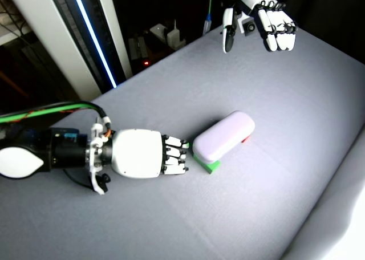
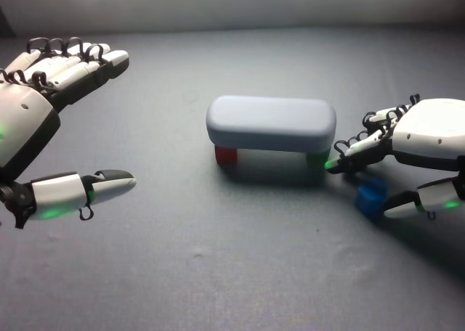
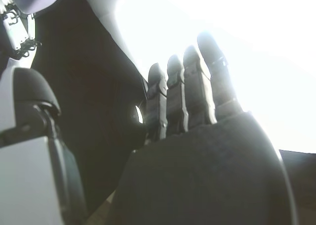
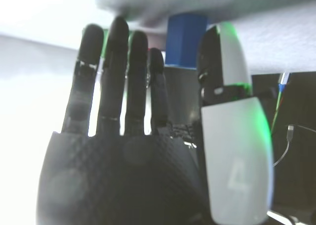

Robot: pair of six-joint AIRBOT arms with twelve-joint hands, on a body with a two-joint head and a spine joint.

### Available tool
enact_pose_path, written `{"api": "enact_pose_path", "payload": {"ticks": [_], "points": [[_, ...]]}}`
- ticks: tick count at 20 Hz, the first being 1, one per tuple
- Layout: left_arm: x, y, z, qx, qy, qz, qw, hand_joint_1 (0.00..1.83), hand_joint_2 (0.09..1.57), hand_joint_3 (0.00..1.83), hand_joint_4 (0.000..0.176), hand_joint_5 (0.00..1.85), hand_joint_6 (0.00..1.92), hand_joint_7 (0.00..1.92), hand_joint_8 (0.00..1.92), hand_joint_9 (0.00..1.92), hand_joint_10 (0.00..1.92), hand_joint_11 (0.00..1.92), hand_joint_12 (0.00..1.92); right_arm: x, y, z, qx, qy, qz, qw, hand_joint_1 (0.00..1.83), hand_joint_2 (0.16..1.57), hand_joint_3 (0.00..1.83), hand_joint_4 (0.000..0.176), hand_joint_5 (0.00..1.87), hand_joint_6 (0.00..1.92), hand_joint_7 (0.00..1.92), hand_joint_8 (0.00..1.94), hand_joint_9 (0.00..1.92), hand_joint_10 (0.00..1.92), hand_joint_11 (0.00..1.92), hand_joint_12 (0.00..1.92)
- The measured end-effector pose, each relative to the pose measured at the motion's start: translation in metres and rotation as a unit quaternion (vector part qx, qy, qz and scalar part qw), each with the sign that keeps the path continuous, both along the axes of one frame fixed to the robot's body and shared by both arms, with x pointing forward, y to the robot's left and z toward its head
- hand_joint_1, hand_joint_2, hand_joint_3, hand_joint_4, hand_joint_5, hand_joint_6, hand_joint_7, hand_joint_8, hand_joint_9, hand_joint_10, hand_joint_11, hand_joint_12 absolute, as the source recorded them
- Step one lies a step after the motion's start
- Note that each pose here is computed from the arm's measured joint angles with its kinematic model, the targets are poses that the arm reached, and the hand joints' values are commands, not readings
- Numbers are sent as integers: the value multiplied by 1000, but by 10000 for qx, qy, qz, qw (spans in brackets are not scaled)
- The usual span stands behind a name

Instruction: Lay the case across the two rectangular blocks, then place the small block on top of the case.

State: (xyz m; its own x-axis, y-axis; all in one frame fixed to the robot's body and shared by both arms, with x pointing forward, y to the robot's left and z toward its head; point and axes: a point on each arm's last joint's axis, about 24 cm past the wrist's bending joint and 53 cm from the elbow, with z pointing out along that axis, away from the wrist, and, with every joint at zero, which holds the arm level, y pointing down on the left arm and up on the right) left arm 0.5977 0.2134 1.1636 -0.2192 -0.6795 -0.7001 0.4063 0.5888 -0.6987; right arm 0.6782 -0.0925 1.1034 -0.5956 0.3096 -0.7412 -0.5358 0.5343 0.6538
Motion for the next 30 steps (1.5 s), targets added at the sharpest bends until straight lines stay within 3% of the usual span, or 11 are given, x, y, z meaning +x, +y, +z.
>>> {"api": "enact_pose_path", "payload": {"ticks": [6,7,8,9,14,18,21,26,27,28,30], "points": [[0,0,-1,-3,12,-2,10000,827,990,1,15,251,0,236,1,207,3,0,703,-2,7,-1,56,16,52,10000,1212,1004,1,0,865,13,958,54,778,664,552,1311],[0,0,-1,-4,18,7,10000,832,985,0,16,258,2,248,5,227,10,0,694,-2,7,-1,69,10,64,10000,1183,1105,0,0,991,740,1017,61,813,684,597,1294],[0,0,-1,-3,22,10,10000,832,985,0,16,258,2,248,5,227,10,0,694,-2,7,0,77,9,67,9999,1183,1105,0,0,991,740,1017,61,813,684,597,1294],[0,0,-1,1,21,-1,10000,831,976,0,20,271,2,267,4,251,8,0,734,-3,8,0,86,5,76,9999,1209,1135,10,0,862,1097,981,1025,853,930,721,1442],[0,-2,-4,-25,72,-11,10000,821,975,0,29,259,3,275,2,264,6,0,689,-4,9,-2,44,14,97,9999,1232,1122,2,0,948,951,982,1167,869,1420,783,1736],[0,-2,-4,-44,75,-15,10000,831,974,0,27,256,1,283,2,277,6,0,680,-5,11,0,100,33,100,9999,1252,1080,0,0,924,1151,1192,651,963,1222,788,1624],[0,-2,-4,-43,77,-17,10000,822,973,0,39,257,1,283,1,277,3,0,671,-11,9,17,304,-71,178,9994,1230,1096,2,0,961,957,1032,1097,841,1415,609,1786],[0,-2,-6,-64,106,-11,9999,825,975,1,41,250,2,279,0,275,2,0,647,-3,6,93,1122,-731,199,9908,1239,1106,0,0,962,933,1032,1074,887,1235,788,1549],[0,-2,-6,-63,110,-7,9999,808,977,1,36,251,0,282,0,288,4,0,693,-5,12,104,1186,-897,279,9885,1229,1096,1,28,973,1034,1047,933,818,1147,602,1496],[-1,-2,-6,-64,111,-10,9999,806,973,0,38,256,1,290,2,295,4,0,714,-6,15,113,1203,-1041,321,9867,1228,1095,0,26,986,982,1040,969,764,1130,411,1535],[-1,-2,-6,-68,116,-13,9999,807,974,0,40,251,0,283,0,278,1,0,663,-1,18,132,1268,-1315,338,9826,1229,1100,0,19,967,1072,1052,871,889,996,728,1406]]}}
